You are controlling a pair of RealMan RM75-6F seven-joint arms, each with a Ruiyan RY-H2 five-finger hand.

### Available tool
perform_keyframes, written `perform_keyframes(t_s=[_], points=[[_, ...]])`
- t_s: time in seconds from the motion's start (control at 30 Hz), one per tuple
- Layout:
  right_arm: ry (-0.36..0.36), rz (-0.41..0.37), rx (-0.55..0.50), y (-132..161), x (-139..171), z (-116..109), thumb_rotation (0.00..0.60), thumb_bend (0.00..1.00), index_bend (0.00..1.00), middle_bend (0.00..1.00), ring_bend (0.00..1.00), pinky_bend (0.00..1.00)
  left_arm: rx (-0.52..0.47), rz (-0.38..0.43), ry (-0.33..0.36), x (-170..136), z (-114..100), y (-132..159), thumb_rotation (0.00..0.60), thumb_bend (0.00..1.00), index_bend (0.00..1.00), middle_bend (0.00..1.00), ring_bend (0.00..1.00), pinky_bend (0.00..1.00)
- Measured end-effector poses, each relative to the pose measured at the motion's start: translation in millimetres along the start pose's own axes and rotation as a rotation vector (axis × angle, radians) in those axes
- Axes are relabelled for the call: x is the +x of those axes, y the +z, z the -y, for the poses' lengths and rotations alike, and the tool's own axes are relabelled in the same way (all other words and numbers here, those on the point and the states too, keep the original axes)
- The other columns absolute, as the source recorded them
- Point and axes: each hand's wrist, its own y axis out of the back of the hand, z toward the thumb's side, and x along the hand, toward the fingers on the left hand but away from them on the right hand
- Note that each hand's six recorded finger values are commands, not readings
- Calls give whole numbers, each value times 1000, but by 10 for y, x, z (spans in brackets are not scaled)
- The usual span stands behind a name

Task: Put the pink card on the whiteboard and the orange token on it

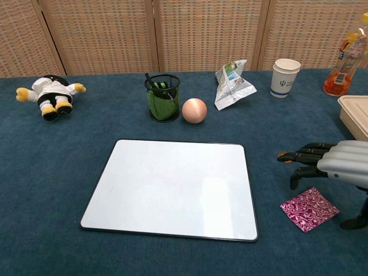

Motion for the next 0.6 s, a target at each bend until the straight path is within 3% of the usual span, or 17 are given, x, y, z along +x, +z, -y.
perform_keyframes(t_s=[0.6], points=[[31, 7, 18, 109, -70, 7, 600, 235, 331, 0, 0, 0, -8, 3, 1, -1, -14, -8, 600, 0, 0, 0, 0, 0]])
